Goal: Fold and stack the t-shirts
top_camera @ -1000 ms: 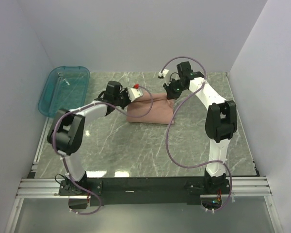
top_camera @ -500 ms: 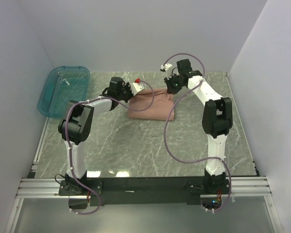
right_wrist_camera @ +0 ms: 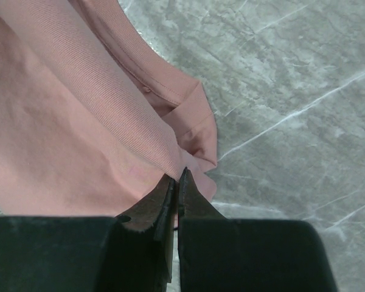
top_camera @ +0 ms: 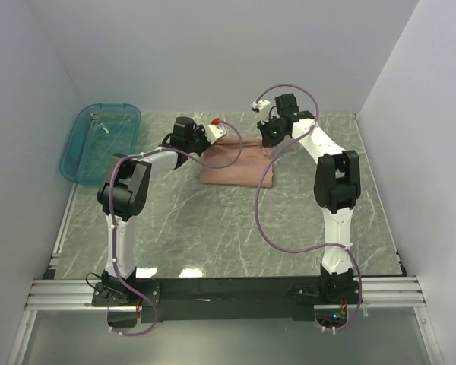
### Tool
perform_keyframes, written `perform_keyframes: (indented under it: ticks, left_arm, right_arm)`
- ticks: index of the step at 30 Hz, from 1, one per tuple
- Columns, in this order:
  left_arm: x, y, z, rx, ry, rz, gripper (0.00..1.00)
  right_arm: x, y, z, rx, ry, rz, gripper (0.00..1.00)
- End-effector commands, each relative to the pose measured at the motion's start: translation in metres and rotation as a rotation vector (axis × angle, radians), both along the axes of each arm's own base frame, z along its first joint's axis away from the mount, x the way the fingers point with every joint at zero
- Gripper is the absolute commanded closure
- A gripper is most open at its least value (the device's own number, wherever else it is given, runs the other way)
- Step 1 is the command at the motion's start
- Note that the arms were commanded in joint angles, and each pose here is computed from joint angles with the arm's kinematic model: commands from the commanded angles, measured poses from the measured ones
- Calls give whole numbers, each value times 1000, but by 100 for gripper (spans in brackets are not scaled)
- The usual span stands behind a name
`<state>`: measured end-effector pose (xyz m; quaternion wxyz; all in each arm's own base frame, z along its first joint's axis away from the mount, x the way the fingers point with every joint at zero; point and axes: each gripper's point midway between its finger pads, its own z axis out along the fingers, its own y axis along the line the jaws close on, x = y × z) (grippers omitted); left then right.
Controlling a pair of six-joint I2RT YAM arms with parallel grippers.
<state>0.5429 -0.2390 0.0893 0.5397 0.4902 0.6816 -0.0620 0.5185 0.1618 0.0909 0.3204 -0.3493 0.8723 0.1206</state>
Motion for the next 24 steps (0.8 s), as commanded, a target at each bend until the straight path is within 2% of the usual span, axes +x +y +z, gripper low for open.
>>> perform_keyframes:
  ticks: [1, 5, 6, 7, 8, 9, 10, 11, 13, 14, 15, 16, 18, 19, 20, 21, 22, 24]
  left_arm:
    - [20, -1, 18, -35, -56, 29, 99]
    - [25, 0, 17, -45, -56, 49, 99]
    - [28, 3, 17, -47, -57, 76, 94]
    - [31, 5, 20, -55, -64, 100, 94]
    - [33, 7, 26, -70, -74, 127, 73]
    - [40, 15, 36, -100, -95, 197, 59]
    - [43, 20, 55, -136, -124, 242, 29]
    - [45, 24, 69, -172, -136, 285, 20]
    - [47, 40, 114, -281, -147, 432, 11]
    - [46, 47, 126, -359, -121, 501, 4]
    - [41, 52, 138, -399, -112, 537, 2]
    - [31, 62, 159, -444, -102, 579, 1]
    - [15, 67, 162, -565, 20, 613, 0]
    - [0, 68, 167, -585, 77, 592, 1]
    - [-11, 64, 166, -616, 141, 537, 0]
    - [-24, 63, 152, -655, 222, 544, 1]
    - [-36, 65, 159, -679, 247, 538, 0]
    - [-57, 67, 141, -707, 353, 548, 1]
  right_arm:
    - [22, -2, 20, 2, -81, -36, 100]
    - [29, -5, 15, -12, -88, -69, 100]
    - [34, -8, 15, -22, -101, -110, 87]
    - [38, -10, 16, -24, -110, -136, 82]
    - [42, -13, 18, -23, -126, -168, 69]
    - [47, -25, 22, -41, -145, -269, 54]
    - [56, -28, 32, -31, -188, -323, 51]
    - [59, -34, 38, -32, -209, -366, 48]
    - [62, -43, 58, -1, -244, -445, 39]
    - [61, -53, 63, 27, -236, -488, 38]
    - [58, -56, 66, 58, -219, -492, 37]
    - [49, -43, 81, 169, -189, -416, 36]
    - [20, -39, 73, 289, -59, -300, 35]
    - [5, -32, 79, 358, -13, -239, 28]
    - [-12, -17, 82, 453, 48, -156, 28]
    - [-26, -15, 70, 486, 120, -177, 28]
    - [-32, -13, 63, 496, 154, -188, 28]
    - [-46, -9, 50, 534, 229, -242, 27]
